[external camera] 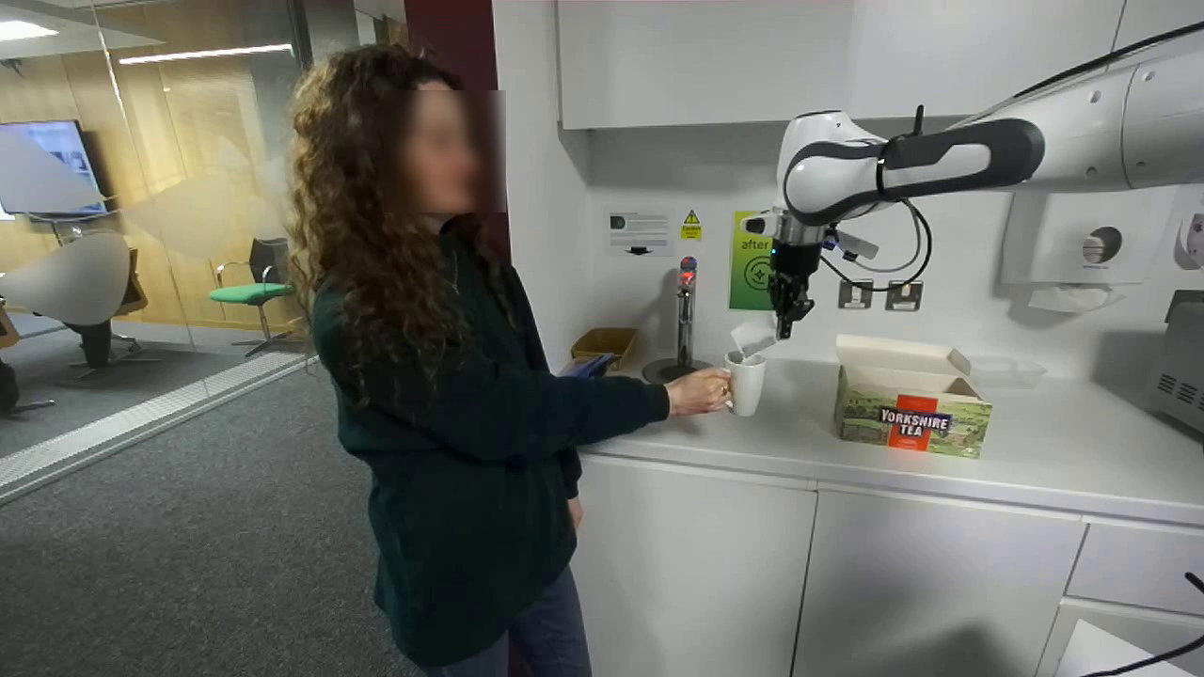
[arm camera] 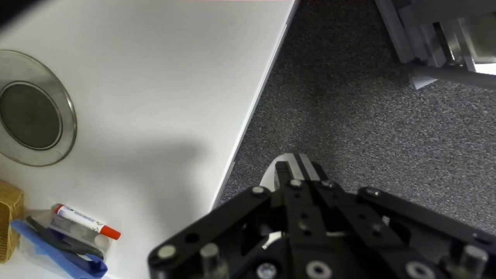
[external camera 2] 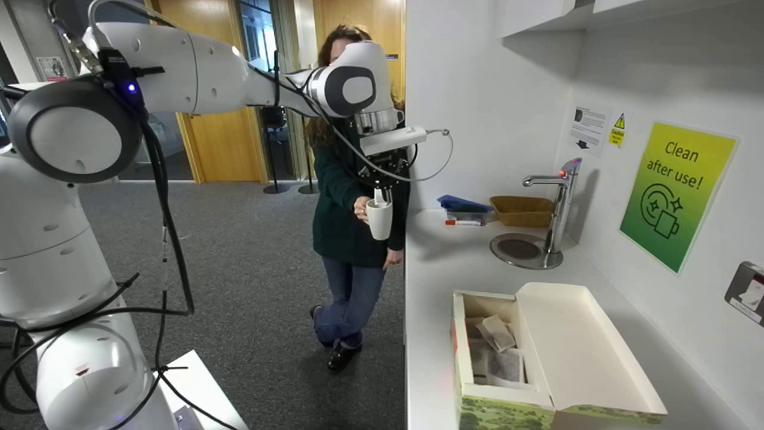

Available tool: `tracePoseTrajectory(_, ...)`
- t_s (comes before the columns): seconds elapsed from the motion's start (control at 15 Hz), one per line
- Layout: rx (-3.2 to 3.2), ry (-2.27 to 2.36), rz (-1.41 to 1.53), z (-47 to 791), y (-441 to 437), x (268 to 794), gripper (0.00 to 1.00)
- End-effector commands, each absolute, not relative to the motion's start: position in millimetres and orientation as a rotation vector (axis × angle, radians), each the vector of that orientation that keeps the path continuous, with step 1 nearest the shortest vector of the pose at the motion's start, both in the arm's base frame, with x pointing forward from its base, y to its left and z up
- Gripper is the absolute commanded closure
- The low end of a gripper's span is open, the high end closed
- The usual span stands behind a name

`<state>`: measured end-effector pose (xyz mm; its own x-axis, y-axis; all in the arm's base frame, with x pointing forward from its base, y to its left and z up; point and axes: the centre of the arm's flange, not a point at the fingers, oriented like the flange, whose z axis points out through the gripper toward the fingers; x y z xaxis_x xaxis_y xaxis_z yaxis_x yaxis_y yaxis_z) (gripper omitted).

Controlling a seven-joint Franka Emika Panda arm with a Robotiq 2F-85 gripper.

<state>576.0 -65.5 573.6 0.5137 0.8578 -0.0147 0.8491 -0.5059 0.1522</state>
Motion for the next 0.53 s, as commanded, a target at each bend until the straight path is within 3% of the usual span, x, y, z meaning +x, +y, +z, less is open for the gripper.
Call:
tracePoseTrajectory(0.0,2.586,1.442,0.093,580.0,-60.2,572.6,1.00)
tracePoseTrajectory(0.07,2.585,1.434,0.084,579.6,-58.9,572.7,0.74)
tracePoseTrajectory(0.2,2.567,1.439,0.081,579.3,-57.3,571.4,0.66)
tracePoseTrajectory(0.47,2.563,1.451,0.071,580.5,-54.8,570.8,0.37)
